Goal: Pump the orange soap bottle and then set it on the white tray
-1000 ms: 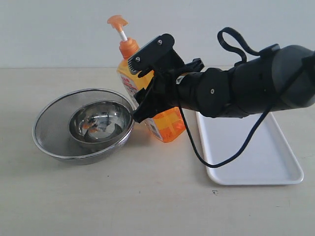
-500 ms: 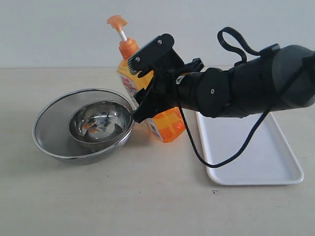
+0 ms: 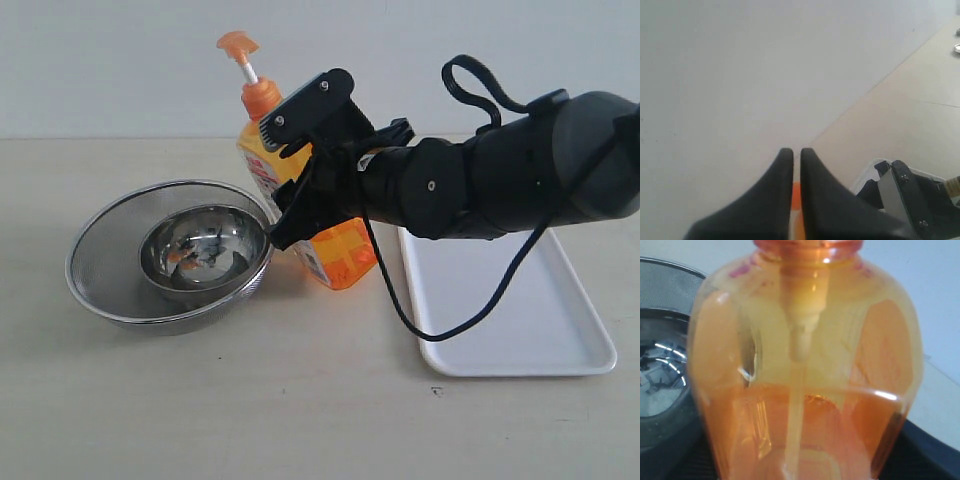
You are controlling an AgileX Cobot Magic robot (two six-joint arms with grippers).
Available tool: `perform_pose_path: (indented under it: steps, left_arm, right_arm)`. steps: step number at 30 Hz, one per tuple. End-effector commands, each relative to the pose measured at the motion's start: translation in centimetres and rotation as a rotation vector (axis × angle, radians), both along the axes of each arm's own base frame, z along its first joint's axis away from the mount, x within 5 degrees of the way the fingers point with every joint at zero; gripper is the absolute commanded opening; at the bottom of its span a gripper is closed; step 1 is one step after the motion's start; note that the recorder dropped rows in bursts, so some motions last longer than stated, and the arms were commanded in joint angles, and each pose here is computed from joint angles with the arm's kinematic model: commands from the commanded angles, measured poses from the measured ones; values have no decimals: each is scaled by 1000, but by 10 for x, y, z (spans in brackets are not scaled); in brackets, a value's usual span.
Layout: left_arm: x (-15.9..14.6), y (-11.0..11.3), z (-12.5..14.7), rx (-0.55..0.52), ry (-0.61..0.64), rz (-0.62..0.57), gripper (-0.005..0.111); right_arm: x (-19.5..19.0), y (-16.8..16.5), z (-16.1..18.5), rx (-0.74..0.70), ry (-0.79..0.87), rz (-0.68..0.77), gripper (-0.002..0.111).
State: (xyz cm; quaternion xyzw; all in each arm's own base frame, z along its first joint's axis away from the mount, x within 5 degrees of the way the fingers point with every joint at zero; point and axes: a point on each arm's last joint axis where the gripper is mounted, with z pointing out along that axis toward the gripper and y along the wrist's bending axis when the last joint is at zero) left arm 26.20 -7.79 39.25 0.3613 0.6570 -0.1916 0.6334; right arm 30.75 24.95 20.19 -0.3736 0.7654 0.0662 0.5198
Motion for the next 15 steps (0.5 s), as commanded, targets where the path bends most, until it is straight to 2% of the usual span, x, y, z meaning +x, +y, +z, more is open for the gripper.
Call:
perform_pose_path:
  steps: [1,15]
  left_arm:
    - [11,-4,2,14,34,-40,5]
    - [41,-11,-8,7,109,-109,5]
  right_arm:
    - [4,1,16,27,-96,-5,0]
    - [5,0,18,33,-118,-14,0]
